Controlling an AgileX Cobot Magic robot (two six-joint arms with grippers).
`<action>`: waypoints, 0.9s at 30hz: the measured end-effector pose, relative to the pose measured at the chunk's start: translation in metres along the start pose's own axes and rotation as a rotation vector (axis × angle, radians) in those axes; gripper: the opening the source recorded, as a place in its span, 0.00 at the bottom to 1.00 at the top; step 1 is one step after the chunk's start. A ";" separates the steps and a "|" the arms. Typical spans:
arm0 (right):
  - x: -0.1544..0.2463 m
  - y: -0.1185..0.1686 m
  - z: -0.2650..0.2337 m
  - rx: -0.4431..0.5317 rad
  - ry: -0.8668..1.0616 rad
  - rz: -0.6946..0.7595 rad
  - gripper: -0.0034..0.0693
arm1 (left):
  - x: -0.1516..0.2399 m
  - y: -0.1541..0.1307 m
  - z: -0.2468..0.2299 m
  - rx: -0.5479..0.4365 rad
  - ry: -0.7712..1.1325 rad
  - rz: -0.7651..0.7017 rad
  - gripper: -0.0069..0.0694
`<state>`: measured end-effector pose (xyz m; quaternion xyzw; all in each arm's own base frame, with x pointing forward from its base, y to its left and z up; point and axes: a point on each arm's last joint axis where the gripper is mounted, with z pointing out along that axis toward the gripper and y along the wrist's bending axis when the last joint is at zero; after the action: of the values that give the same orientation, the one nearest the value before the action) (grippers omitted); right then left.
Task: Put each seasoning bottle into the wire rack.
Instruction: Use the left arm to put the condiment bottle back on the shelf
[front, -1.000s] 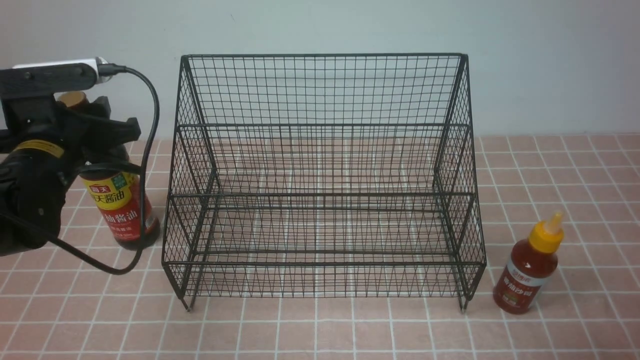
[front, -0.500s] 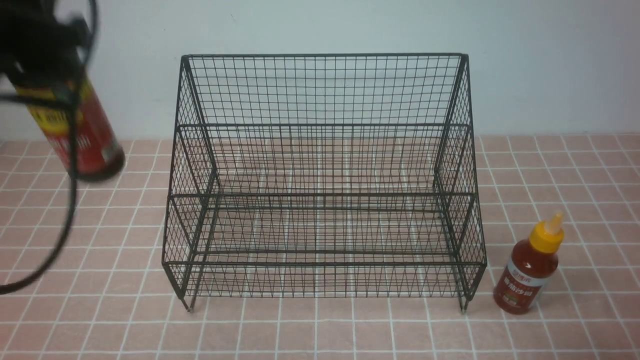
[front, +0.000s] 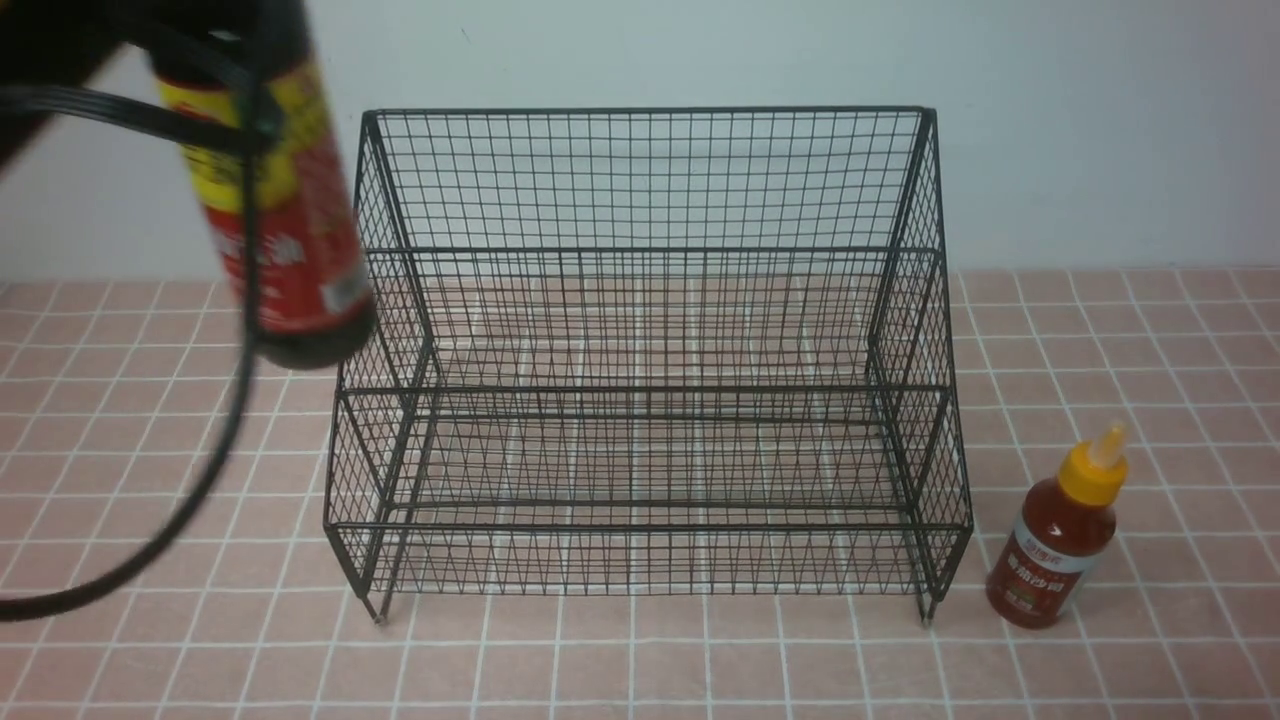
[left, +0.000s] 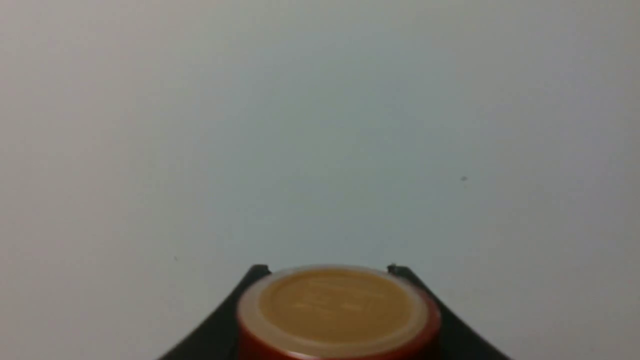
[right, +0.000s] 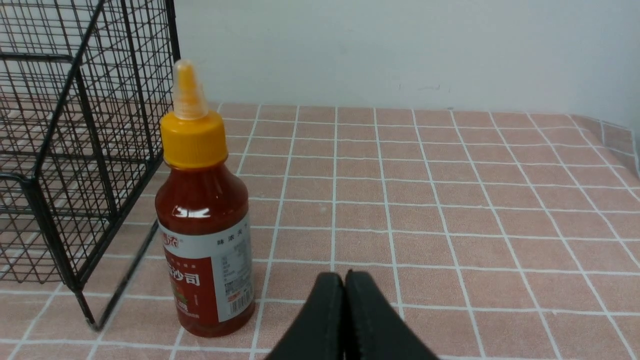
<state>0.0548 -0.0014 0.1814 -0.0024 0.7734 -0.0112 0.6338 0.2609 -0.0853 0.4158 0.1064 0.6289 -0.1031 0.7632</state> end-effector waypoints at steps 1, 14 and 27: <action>0.000 0.000 0.000 0.000 0.000 0.000 0.03 | 0.008 -0.003 0.006 0.008 0.018 -0.002 0.43; 0.000 0.000 0.000 0.000 0.000 0.000 0.03 | 0.049 -0.008 0.035 0.003 0.100 -0.054 0.43; 0.000 0.000 0.000 0.000 0.000 0.000 0.03 | 0.053 -0.008 0.041 -0.007 0.126 -0.085 0.43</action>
<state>0.0548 -0.0014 0.1814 -0.0024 0.7734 -0.0112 0.6338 0.3071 -0.1064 0.3708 0.0832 0.6801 -0.1260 0.7174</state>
